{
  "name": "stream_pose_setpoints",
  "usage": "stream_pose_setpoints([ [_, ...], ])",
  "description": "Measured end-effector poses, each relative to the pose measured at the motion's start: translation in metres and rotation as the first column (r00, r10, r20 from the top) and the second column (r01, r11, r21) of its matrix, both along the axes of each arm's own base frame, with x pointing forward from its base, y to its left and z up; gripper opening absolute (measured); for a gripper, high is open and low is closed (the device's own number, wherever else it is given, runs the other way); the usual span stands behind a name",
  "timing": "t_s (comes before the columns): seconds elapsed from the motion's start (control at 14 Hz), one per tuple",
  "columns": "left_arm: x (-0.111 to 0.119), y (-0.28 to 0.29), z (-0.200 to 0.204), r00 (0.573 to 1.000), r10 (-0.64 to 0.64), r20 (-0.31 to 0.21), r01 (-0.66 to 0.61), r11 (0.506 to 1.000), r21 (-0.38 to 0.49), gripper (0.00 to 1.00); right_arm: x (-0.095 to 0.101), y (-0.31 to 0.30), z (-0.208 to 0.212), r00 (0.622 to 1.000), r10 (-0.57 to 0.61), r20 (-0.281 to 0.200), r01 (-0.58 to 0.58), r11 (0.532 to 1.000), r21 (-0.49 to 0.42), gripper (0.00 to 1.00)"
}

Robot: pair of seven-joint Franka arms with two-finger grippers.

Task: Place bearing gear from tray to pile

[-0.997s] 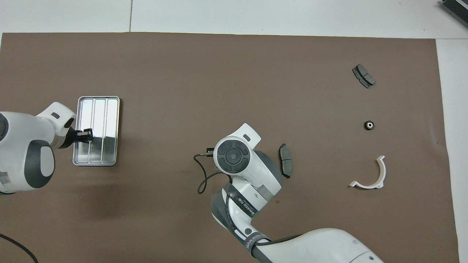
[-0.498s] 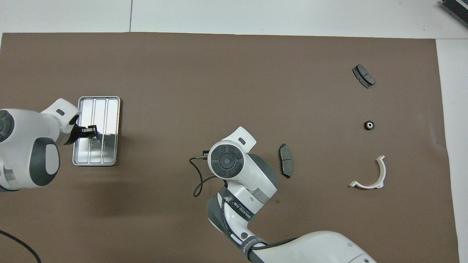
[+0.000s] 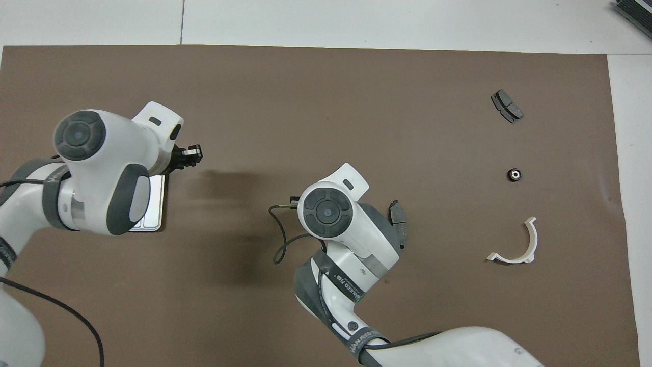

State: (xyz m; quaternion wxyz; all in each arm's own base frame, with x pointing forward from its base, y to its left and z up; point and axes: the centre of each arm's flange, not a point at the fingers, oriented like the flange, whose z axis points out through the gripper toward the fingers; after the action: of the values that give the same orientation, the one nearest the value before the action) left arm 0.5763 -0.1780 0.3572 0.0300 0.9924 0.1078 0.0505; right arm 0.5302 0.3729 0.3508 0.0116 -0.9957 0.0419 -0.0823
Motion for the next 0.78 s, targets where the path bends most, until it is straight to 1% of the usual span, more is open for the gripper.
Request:
stream_pose_setpoints([
  [0.14,-0.018,-0.05,-0.001,1.0,0.029,-0.006,-0.029,1.0,-0.013,0.25,0.02,-0.048,0.028,0.999,-0.032,0.017,0.032,1.0,-0.001,0.35],
  [0.21,-0.027,-0.072,-0.001,0.999,0.035,-0.007,-0.035,0.999,-0.019,0.25,0.027,-0.076,0.033,0.999,-0.044,0.019,0.045,0.999,-0.007,0.35],
  [0.36,-0.047,-0.115,-0.001,1.0,0.03,0.005,-0.03,0.999,-0.037,0.25,0.037,-0.136,0.026,0.999,-0.054,-0.006,0.054,0.998,-0.035,0.35],
  [0.5,-0.073,-0.159,-0.006,0.999,0.018,0.028,-0.016,0.998,-0.068,0.25,0.04,-0.191,0.013,0.998,-0.044,-0.045,0.041,0.998,-0.054,0.35],
  [0.64,-0.102,-0.2,-0.012,0.999,0.017,0.042,-0.012,0.995,-0.101,0.26,0.036,-0.232,-0.003,0.996,-0.016,-0.087,0.013,0.999,-0.03,0.35],
  [0.71,-0.112,-0.215,-0.014,0.999,0.012,0.045,-0.007,0.994,-0.112,0.3,0.033,-0.248,-0.011,0.995,0.002,-0.095,-0.004,1.0,-0.02,0.35],
  [0.78,-0.119,-0.224,-0.014,0.999,0.006,0.048,0.0,0.993,-0.119,0.39,0.03,-0.262,-0.019,0.996,0.013,-0.092,-0.014,1.0,-0.014,0.35],
])
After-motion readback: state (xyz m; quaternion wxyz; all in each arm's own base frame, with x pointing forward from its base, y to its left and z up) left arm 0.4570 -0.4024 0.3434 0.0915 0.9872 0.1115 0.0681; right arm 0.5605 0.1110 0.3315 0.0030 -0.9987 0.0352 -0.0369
